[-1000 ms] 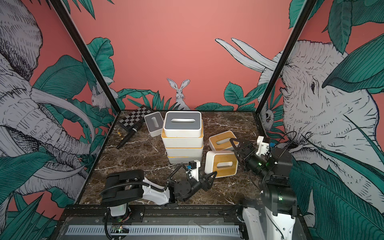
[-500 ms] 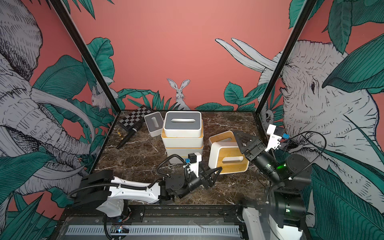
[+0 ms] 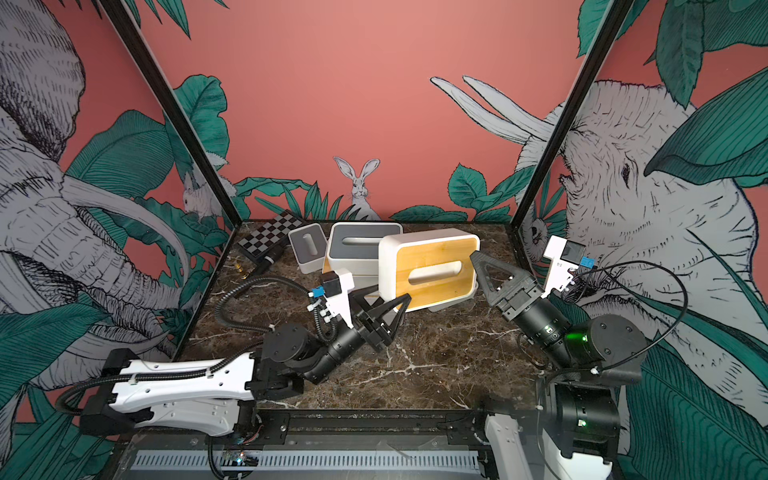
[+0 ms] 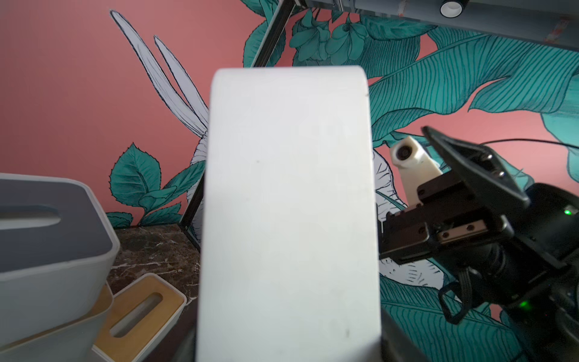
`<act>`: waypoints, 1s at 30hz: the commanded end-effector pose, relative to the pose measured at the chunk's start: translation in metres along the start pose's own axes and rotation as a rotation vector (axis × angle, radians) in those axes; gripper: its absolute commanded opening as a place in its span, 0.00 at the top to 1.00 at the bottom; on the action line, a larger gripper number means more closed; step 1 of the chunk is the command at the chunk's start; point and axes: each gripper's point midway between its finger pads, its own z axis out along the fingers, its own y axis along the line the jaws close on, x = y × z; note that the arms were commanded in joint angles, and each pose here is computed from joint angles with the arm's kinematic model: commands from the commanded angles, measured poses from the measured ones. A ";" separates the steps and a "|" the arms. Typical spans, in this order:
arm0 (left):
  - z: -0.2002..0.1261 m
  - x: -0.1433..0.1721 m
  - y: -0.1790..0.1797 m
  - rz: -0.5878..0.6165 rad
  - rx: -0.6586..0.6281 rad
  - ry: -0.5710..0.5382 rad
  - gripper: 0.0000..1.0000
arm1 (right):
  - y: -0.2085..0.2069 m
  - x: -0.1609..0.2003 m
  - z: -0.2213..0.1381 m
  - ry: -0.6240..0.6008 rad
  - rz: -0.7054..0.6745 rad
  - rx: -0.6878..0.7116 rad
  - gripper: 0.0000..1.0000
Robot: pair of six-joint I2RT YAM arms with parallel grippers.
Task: Stack the tissue boxes
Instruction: Pick up the tissue box from the center of the board, then place the tissue box at the tissue box.
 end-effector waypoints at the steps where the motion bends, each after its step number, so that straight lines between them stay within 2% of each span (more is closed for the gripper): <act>1: -0.012 -0.063 -0.001 0.015 -0.042 -0.092 0.65 | 0.002 -0.006 -0.002 -0.039 -0.040 0.000 0.01; 7: -0.022 -0.102 0.030 0.007 -0.198 -0.051 0.67 | -0.012 -0.001 0.004 -0.019 0.011 0.009 0.01; 10: -0.025 -0.118 0.039 -0.041 -0.207 -0.038 0.67 | -0.025 0.004 0.004 -0.013 0.028 0.028 0.01; 15: -0.034 -0.142 0.048 -0.054 -0.277 -0.003 0.67 | -0.051 0.019 0.004 0.034 -0.034 0.104 0.01; 20: -0.029 -0.146 0.065 -0.156 -0.288 0.041 0.67 | -0.061 0.026 0.004 0.055 -0.073 0.122 0.01; 23: -0.024 -0.147 0.081 -0.237 -0.301 0.065 0.67 | -0.080 0.030 -0.001 0.060 -0.104 0.221 0.01; 30: 0.008 -0.153 0.108 -0.427 -0.257 0.148 0.66 | -0.108 0.045 -0.002 0.120 -0.130 0.292 0.01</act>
